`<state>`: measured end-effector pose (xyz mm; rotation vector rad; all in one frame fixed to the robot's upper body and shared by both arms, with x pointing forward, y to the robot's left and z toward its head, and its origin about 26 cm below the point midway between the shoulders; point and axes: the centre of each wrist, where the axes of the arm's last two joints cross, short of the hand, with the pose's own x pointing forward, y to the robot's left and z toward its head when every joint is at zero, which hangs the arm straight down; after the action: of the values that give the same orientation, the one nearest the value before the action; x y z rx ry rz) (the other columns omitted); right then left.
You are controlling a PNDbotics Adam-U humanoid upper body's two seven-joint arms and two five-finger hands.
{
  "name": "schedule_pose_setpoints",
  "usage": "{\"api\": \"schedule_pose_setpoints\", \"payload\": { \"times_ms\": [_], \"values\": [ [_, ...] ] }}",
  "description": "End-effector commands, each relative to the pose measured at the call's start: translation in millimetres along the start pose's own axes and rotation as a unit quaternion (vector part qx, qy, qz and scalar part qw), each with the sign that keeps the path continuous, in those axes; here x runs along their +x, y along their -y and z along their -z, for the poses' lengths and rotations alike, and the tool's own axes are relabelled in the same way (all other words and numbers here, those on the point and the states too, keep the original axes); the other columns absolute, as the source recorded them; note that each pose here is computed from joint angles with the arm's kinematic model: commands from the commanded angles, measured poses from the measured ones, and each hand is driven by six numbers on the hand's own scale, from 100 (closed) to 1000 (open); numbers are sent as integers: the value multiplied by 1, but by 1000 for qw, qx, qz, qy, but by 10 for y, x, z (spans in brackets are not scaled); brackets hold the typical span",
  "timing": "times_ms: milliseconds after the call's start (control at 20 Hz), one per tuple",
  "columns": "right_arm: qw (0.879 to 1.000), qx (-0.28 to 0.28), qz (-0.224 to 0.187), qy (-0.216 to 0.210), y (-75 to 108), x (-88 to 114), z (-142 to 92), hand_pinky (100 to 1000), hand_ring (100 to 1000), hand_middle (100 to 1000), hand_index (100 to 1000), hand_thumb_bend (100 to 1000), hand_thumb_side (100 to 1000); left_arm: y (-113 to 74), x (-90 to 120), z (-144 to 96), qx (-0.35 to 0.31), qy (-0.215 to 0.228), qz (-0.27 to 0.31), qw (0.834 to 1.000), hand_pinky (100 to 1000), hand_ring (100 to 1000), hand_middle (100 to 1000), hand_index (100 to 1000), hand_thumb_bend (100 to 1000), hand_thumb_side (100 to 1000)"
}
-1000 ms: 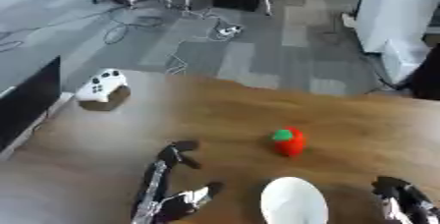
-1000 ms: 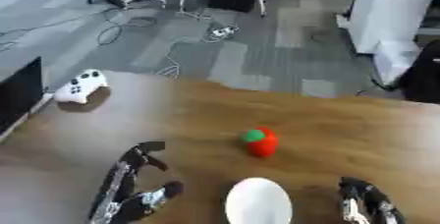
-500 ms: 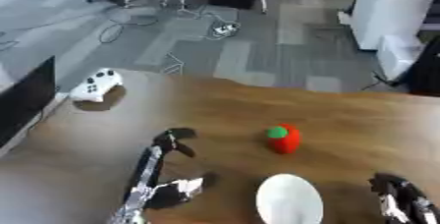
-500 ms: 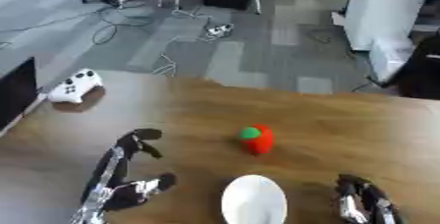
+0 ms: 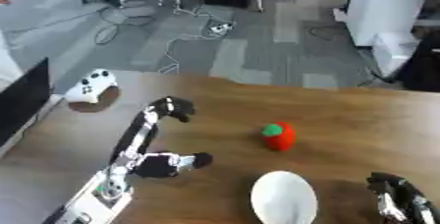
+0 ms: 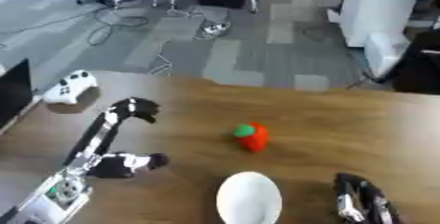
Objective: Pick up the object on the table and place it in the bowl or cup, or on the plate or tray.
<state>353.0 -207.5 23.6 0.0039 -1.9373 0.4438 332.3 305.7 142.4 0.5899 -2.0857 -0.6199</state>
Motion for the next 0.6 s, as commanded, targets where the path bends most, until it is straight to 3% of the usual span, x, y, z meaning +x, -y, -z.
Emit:
{"api": "schedule_pose_setpoints", "payload": {
  "times_ms": [50,250,600],
  "values": [
    [1000,7,-9,9,37,37,35,926,756,543,743,100,427,-217,61,149,-15,15,21,1000,1000,681,699,698,896,598],
    [1000,14,-9,12,13,44,58,926,756,543,742,100,428,-303,46,273,-27,11,4,1000,1000,747,729,694,923,617],
    [1000,20,-8,16,-14,54,82,926,756,542,742,100,428,-337,-63,413,-28,-1,-43,999,1000,739,721,689,943,640]
  ]
}}
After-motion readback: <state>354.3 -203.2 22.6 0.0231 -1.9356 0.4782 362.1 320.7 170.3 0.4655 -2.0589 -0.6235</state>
